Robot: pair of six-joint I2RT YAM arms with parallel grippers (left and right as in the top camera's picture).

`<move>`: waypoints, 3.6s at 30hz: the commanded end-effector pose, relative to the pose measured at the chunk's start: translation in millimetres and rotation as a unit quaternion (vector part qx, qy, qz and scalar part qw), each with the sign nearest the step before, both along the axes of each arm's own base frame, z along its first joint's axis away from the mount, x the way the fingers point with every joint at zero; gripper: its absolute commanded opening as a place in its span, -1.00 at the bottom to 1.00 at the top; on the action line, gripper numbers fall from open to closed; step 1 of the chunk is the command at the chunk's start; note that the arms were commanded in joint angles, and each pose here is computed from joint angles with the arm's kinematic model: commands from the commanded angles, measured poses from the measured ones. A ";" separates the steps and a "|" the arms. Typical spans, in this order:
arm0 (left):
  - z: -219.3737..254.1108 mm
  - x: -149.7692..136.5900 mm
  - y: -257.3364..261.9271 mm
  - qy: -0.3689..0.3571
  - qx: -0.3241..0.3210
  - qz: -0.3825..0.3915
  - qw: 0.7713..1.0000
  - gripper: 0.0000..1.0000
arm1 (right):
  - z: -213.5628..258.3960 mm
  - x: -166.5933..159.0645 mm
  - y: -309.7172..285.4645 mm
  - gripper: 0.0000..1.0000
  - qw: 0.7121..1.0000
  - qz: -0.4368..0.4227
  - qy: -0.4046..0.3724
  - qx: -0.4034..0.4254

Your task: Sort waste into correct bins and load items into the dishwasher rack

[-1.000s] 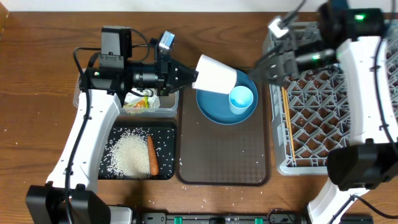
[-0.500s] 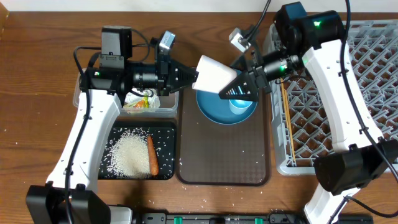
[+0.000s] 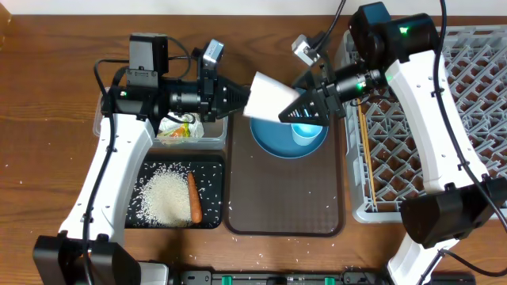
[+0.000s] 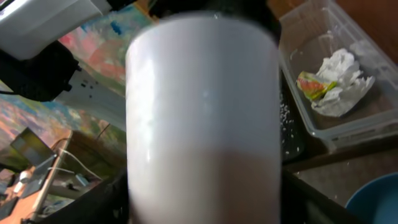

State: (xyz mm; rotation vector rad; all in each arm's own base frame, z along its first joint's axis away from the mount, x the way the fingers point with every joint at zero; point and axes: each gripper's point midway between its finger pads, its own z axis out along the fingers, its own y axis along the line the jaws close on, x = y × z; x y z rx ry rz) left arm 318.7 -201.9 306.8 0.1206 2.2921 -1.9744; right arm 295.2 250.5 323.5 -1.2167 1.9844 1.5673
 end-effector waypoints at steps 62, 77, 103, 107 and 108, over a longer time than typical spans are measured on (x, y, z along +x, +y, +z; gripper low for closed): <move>-51.5 55.7 34.1 -0.051 0.187 0.164 0.967 0.69 | -56.8 101.7 -112.0 -0.40 0.937 -0.269 0.020 -0.222; -51.4 55.7 34.0 -0.051 0.187 0.164 0.967 0.87 | -97.0 124.5 -243.3 -0.53 0.726 -0.509 0.063 -0.458; -51.4 55.7 34.0 -0.051 0.187 0.164 0.967 0.89 | -107.4 98.4 -260.3 -0.59 0.690 -0.515 0.122 -0.494; -51.4 55.7 34.0 -0.051 0.187 0.164 0.967 0.89 | -108.5 92.7 -247.3 -0.61 0.705 -0.499 0.137 -0.486; -51.4 55.6 34.1 -0.051 0.187 0.164 0.967 0.89 | -108.6 91.5 -245.1 -0.62 0.706 -0.495 0.137 -0.487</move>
